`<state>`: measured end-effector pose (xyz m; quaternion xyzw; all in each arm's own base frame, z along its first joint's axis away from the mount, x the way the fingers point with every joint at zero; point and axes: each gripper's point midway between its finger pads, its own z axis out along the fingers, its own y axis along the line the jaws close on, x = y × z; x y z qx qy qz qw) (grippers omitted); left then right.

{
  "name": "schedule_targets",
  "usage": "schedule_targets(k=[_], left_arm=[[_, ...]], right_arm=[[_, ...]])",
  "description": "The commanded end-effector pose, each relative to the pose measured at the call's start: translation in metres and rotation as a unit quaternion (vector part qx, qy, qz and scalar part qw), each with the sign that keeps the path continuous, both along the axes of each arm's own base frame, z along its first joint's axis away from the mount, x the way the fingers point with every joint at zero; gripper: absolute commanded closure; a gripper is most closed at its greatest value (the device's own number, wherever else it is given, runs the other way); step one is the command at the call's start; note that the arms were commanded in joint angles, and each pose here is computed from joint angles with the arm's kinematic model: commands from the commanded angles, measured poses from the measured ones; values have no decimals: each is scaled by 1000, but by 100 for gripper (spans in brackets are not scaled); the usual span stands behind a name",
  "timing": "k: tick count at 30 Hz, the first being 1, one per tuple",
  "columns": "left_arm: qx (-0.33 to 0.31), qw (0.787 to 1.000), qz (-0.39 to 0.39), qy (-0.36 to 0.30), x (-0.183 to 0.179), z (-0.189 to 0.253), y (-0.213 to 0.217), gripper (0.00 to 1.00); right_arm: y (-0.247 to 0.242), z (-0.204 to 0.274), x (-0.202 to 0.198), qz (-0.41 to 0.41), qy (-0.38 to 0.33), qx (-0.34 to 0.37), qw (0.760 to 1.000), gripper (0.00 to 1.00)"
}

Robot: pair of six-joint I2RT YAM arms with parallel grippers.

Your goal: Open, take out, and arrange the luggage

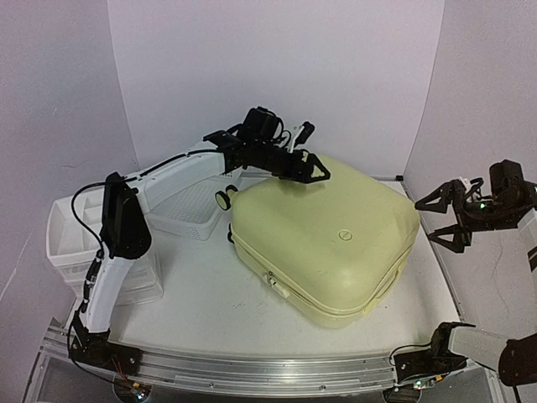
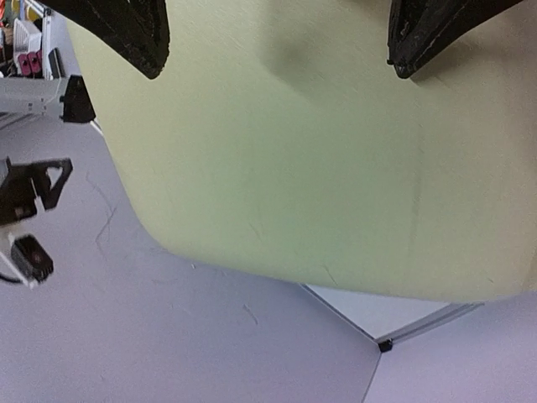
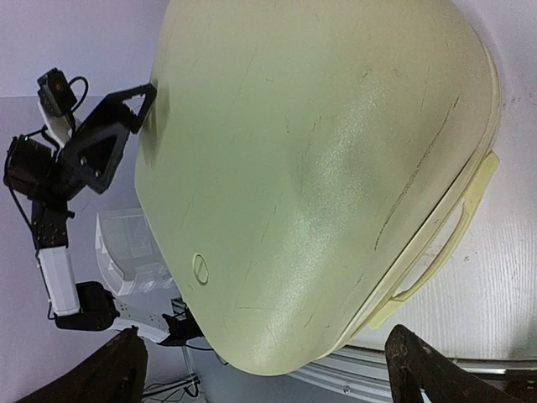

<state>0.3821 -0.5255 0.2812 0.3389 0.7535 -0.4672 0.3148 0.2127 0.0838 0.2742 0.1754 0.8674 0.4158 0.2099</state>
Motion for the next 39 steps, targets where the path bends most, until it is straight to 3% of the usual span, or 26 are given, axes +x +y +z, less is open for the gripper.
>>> schedule_targets(k=[1, 4, 6, 15, 18, 27, 34, 39], left_arm=[[59, 990, 78, -97, -26, 62, 57, 6], [115, 960, 239, -90, -5, 66, 128, 1], [124, 943, 302, -59, -3, 60, 168, 1], [111, 901, 402, 117, -3, 0, 239, 0], [79, 894, 394, 197, 7, -19, 236, 2], [19, 891, 338, 302, 21, -51, 181, 26], [20, 928, 262, 264, -1, -42, 109, 45], [21, 947, 223, 229, -18, -29, 81, 49]], right_arm=[[-4, 11, 8, 10, -25, -29, 999, 2], [-6, 18, 12, 10, -34, -37, 999, 2], [-6, 22, 15, 11, -39, -38, 998, 2], [-5, 39, 13, 11, -61, -38, 997, 2], [-4, 39, 9, 10, -63, -36, 997, 2], [-2, 34, -3, 9, -64, -38, 997, 2], [-2, 33, -3, 11, -64, -41, 997, 2], [-2, 33, -1, 12, -62, -39, 997, 2]])
